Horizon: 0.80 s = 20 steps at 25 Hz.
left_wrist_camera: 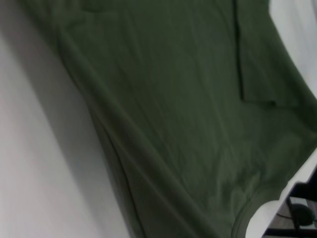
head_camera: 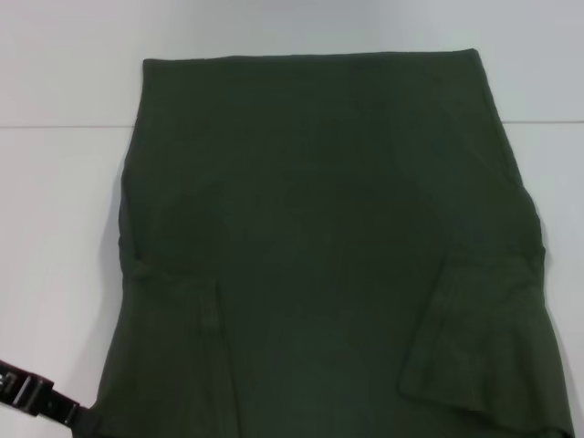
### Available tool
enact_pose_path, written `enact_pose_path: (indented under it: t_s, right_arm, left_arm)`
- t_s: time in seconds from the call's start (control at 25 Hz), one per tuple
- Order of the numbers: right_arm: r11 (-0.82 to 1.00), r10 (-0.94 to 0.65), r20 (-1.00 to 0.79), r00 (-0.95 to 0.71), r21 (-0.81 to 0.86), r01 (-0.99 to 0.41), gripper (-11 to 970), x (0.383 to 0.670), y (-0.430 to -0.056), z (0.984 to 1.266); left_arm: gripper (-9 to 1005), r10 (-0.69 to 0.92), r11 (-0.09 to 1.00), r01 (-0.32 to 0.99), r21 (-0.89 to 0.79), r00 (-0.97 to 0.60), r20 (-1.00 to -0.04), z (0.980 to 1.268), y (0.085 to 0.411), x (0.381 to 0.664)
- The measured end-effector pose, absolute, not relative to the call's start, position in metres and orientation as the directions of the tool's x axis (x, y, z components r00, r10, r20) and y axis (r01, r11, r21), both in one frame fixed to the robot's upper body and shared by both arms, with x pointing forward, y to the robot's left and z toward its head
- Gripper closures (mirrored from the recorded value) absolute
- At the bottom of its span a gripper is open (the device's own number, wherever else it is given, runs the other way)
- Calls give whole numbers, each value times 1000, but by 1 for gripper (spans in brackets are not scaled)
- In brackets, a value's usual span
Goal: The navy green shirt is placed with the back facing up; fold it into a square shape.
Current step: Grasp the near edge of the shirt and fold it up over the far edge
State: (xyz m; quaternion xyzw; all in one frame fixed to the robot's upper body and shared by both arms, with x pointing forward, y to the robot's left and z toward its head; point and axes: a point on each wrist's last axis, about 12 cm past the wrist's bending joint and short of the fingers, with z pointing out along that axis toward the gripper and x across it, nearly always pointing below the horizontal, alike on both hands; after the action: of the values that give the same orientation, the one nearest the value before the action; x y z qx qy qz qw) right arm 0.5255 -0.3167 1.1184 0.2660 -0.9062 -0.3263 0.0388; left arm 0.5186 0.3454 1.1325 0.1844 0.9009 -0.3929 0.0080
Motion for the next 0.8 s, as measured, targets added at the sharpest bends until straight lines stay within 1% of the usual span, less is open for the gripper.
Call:
enact_pose_path:
  t_s: [0.24,0.36,0.48,0.6,0.72,0.8]
  right_arm:
    - [624,-529,-90,-844,632,-459,905,523,-313,1113]
    - [623,-517,-103,-850,636,-456,906,524,-311,1114]
    - [616,-452,-169,-876,651,-444,906,529,-313,1120]
    - [594,-332,-273,-903,684,-425,906,537,-321,1131]
    - [559,-171,-392,-904,716,-417,906,545,-332,1144]
    - [549,-94,-442,-892,725,-417,906,549,-337,1148]
  left_arm:
    - [980,368,609,342,-715,-921,-127,1128,339,516]
    - [980,357,596,350,-723,-922,-151,1130,337,518]
    - [980,296,559,365,-744,-926,-232,1138,339,525]
    - [980,190,511,391,-766,-920,-343,1148,343,533]
    - [980,51,482,409,-775,-896,-441,1156,348,542]
    - [980,-49,479,407,-778,-873,-486,1157,353,547]
